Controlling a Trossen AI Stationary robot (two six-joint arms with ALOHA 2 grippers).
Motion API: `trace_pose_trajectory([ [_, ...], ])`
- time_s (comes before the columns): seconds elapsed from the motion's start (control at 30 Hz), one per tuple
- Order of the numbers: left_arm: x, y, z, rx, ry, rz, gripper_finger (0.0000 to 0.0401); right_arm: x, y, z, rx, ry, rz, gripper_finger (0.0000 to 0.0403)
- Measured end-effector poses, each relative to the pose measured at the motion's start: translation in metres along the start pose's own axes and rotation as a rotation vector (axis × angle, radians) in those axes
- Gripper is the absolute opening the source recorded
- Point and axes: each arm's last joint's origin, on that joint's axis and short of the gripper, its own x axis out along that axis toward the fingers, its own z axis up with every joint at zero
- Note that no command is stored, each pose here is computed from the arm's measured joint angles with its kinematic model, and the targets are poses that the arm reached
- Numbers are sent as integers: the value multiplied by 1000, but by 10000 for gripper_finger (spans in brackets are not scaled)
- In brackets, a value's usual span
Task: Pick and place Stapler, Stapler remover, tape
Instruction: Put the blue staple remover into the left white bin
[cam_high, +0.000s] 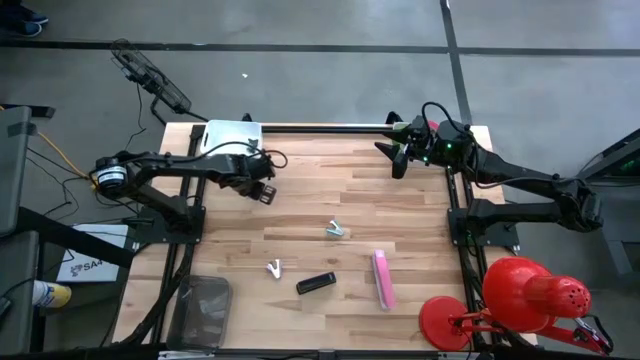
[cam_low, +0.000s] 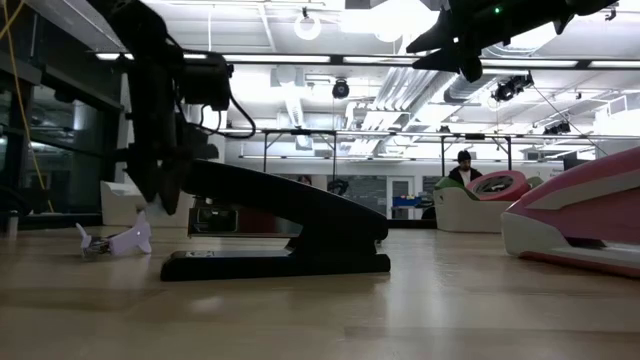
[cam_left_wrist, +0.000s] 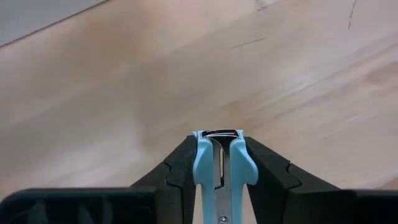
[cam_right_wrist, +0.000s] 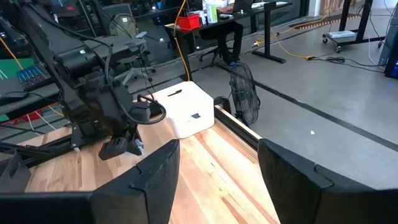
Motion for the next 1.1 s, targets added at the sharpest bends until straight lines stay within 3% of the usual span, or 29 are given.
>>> trace_pose_trajectory([
  [0.47,-31,-5,17,15,-10,71,100,0,0,0,-3,-1,-2,209],
  [0.8,-40,-5,27,-152,-142,138,100,0,0,0,-3,2,-4,209],
  [1.1,-43,16,51,-310,-186,181,100,0,0,0,-3,3,-4,209],
])
